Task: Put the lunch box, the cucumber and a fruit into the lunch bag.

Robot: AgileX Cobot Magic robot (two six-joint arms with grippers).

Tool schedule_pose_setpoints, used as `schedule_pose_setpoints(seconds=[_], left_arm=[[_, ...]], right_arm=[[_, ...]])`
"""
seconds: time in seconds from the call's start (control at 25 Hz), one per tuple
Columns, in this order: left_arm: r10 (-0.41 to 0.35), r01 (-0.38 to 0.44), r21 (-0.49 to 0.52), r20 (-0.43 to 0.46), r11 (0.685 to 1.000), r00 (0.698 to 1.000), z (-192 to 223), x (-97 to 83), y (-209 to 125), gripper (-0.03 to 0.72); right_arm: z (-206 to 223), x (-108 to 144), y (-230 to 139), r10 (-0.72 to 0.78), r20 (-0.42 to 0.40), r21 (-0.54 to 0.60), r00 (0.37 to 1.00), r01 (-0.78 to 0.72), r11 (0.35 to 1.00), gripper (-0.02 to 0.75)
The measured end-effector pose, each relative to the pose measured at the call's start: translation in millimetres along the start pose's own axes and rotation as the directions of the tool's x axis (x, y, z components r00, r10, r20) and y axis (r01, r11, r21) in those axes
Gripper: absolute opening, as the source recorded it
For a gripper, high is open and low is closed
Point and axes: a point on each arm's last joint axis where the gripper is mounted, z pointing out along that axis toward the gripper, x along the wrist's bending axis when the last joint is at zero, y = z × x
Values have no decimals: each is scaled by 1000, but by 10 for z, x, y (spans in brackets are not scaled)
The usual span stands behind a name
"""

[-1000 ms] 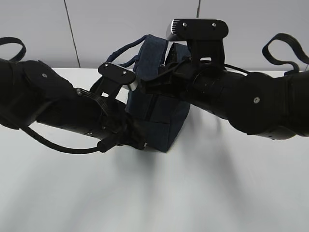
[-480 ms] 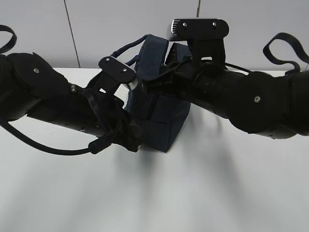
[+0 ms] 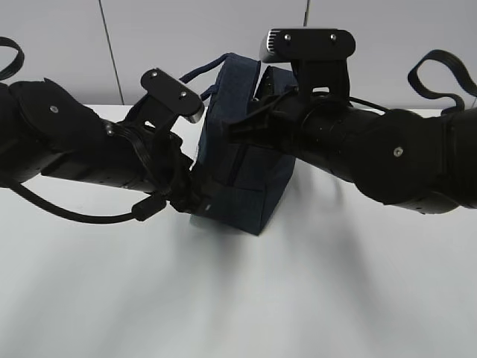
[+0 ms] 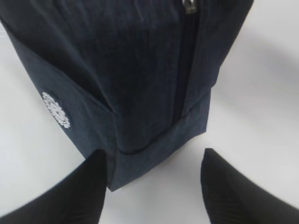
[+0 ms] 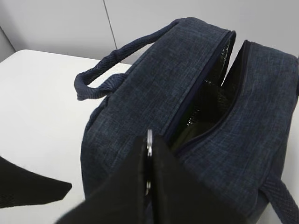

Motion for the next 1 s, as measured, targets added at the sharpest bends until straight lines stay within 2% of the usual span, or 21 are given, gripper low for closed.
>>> schedule_pose_setpoints(seconds=[0.36, 0.8, 1.0], left_arm=[[30, -33, -40, -69, 999, 997, 4, 62, 35, 447], [35, -37, -24, -87, 999, 996, 110, 60, -22, 447], [47, -50, -36, -75, 998, 996, 207, 1, 56, 447]], right_arm=[[0, -1, 0, 3, 1, 0, 1000, -3, 1000, 0], [0, -1, -1, 3, 1, 1, 1000, -3, 1000, 0], [0, -1, -1, 3, 1, 1, 1000, -3, 1000, 0]])
